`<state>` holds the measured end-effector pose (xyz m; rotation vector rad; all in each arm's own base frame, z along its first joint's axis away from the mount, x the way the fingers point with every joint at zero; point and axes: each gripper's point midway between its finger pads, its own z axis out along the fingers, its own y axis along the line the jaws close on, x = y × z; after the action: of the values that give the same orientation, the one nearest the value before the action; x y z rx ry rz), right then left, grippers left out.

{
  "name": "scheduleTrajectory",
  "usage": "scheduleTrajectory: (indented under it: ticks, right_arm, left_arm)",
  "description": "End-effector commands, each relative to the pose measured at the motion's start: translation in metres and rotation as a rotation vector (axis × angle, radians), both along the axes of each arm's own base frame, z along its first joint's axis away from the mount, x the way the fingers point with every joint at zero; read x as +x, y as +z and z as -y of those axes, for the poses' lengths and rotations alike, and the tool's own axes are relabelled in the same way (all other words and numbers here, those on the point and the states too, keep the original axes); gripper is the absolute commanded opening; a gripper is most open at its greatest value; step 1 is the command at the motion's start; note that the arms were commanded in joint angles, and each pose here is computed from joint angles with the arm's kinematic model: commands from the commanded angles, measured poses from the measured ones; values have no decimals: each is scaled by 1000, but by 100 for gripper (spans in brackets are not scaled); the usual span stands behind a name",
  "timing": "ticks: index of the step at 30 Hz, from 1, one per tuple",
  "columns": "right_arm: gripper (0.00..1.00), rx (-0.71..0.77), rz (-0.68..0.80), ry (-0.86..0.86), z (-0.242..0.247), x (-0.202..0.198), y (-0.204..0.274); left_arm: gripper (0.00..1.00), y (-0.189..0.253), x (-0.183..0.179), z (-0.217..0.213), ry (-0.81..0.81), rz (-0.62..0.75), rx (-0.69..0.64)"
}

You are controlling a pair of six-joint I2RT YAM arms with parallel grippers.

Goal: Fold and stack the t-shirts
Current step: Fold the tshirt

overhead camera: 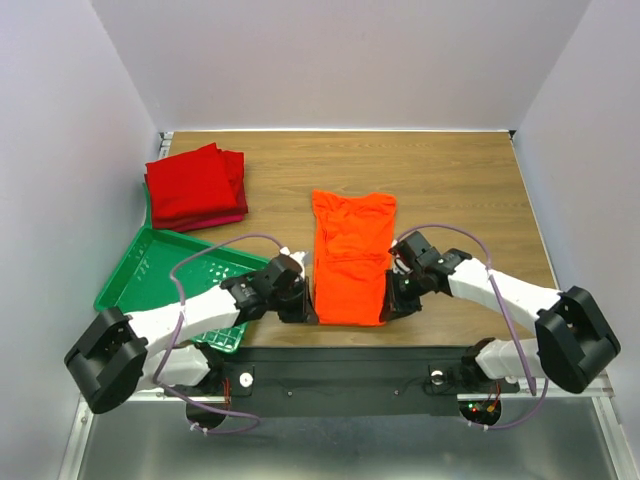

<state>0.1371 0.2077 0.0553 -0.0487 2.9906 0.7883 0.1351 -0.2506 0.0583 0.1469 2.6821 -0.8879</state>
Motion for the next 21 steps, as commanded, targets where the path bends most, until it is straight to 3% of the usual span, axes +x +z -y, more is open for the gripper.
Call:
scheduleTrajectory:
  ticks: [1,11,21]
  right_arm:
    - [0,-12,-6,-17,-2,-19,3]
    - [0,49,31,-117,-2,-32,20]
    - [0,59,207,-202,-18,20,67]
  left_arm:
    - [0,5,-23,3,27,-12,-34]
    - [0,30,-38,2,89,10,-121]
    - [0,70,-8,14,117,133,-94]
